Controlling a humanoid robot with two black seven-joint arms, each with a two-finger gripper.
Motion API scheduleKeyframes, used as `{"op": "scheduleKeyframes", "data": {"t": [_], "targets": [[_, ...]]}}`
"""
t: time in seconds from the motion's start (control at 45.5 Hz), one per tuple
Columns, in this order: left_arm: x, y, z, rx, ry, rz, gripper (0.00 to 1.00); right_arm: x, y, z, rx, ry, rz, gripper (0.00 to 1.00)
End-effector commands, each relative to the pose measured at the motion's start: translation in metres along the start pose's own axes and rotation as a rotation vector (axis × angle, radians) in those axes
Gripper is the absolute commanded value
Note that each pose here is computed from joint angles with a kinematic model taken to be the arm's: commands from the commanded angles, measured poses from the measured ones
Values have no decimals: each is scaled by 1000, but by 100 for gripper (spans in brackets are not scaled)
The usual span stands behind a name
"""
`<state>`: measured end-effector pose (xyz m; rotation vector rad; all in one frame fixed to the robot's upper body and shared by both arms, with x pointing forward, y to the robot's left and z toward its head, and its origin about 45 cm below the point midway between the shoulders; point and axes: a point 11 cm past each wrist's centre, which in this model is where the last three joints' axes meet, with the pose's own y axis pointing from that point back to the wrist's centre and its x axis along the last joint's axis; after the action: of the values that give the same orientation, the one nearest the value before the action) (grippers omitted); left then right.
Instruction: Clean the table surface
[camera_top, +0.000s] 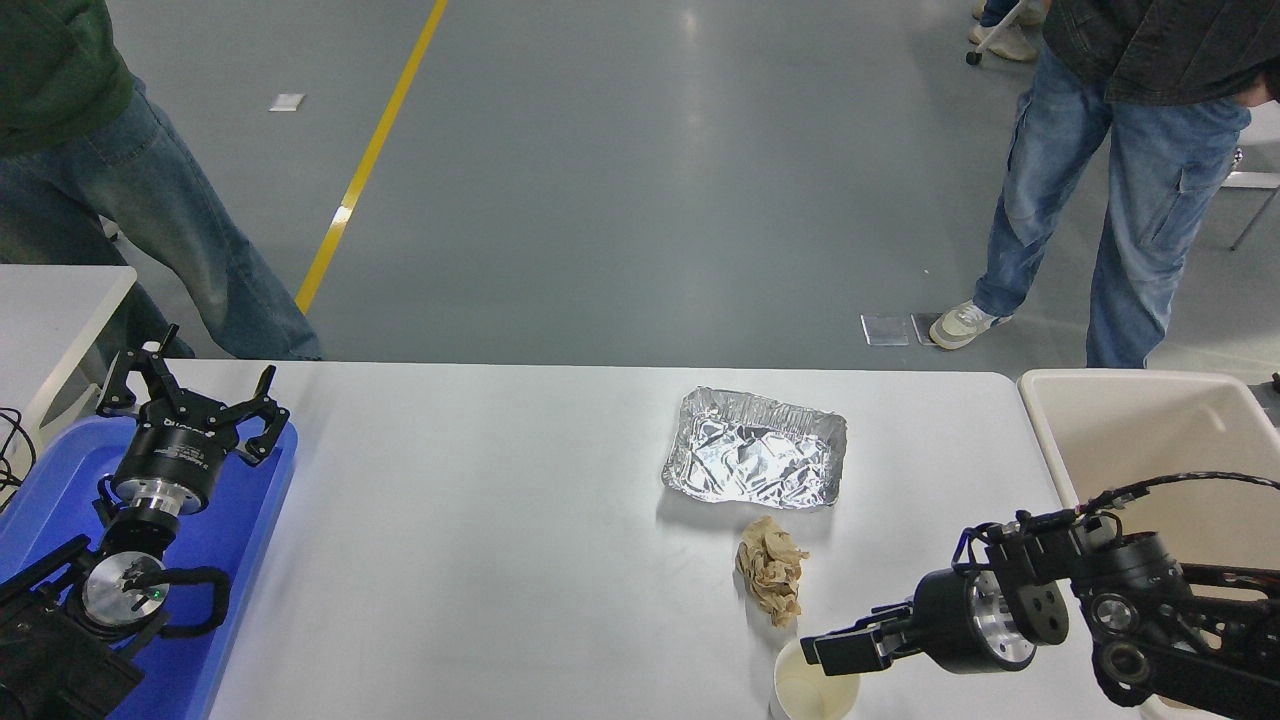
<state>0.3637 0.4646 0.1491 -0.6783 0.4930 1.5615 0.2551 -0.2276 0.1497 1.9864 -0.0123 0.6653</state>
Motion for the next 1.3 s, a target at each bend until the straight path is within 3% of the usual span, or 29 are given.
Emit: {"op": "scheduleKeyframes", "data": {"t": [0.0,0.396,0.703,0.769,0.945,1.143,1.231,1.275], "targets": [[0,0,0,0,0,-1,100,-17,-2,9,-37,51,-39,100],[0,0,0,0,0,-1,100,-22,-3,24,-77,52,-37,100],[0,0,0,0,0,0,100,-18,-10,11,-38,59,-28,86],[0,0,0,0,0,0,100,-17,-10,10,-35,61,-27,78],[0,0,0,0,1,-1,100,-17,-11,7,-9,61,-30,71],[0,0,0,0,0,0,100,-14,-10,5,5,71,-24,55],[0,0,0,0,0,-1,100,-13,-10,4,13,73,-25,41],[0,0,0,-1,-1,0,100,-14,-10,4,13,69,-37,24]]}}
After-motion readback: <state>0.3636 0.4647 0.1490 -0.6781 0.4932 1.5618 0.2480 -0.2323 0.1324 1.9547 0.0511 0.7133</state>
